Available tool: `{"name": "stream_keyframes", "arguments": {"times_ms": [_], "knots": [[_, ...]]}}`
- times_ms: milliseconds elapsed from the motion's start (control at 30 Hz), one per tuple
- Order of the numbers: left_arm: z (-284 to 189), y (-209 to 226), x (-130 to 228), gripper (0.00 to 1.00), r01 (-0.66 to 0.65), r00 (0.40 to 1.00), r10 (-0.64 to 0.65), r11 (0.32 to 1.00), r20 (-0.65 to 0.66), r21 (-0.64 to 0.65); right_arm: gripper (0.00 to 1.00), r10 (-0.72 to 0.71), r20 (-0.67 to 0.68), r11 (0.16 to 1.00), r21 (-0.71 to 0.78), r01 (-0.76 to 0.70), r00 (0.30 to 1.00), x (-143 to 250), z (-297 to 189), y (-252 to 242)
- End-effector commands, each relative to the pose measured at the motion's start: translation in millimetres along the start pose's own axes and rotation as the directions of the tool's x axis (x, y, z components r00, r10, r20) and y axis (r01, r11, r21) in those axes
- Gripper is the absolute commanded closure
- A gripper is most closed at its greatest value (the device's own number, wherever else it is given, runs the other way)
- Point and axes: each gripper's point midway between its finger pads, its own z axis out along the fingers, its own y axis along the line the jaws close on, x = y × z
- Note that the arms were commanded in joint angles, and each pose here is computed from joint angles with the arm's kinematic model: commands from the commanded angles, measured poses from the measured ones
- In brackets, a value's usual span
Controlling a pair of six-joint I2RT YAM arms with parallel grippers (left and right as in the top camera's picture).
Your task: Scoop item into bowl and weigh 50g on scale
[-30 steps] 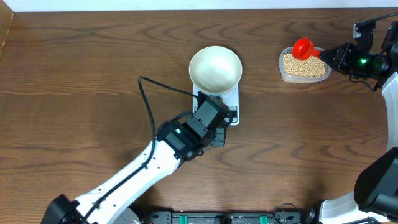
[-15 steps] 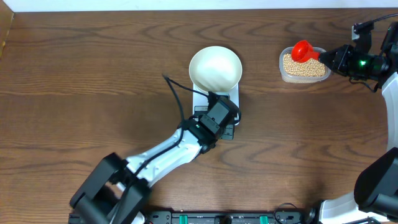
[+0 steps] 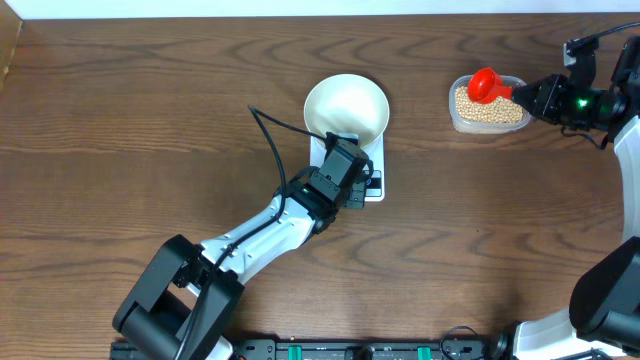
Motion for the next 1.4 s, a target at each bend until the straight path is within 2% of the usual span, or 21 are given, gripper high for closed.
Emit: {"name": "stream_keyframes", "arguments": {"times_ms": [0, 1367], "knots": [[0.2, 4.6, 0.1, 0.93, -0.039, 0.999, 0.039, 0.999, 0.006, -0.020, 0.99, -0.027, 0.018, 1.000, 0.010, 0.027, 0.999, -5.6, -5.2, -0.6], [30.6, 5.7, 8.6, 0.93, -0.062, 0.998, 0.062, 0.998, -0.002, -0.024, 0.99, -0.035, 0.017, 0.999, 0.014, 0.034, 0.999, -5.5, -5.2, -1.3]]}}
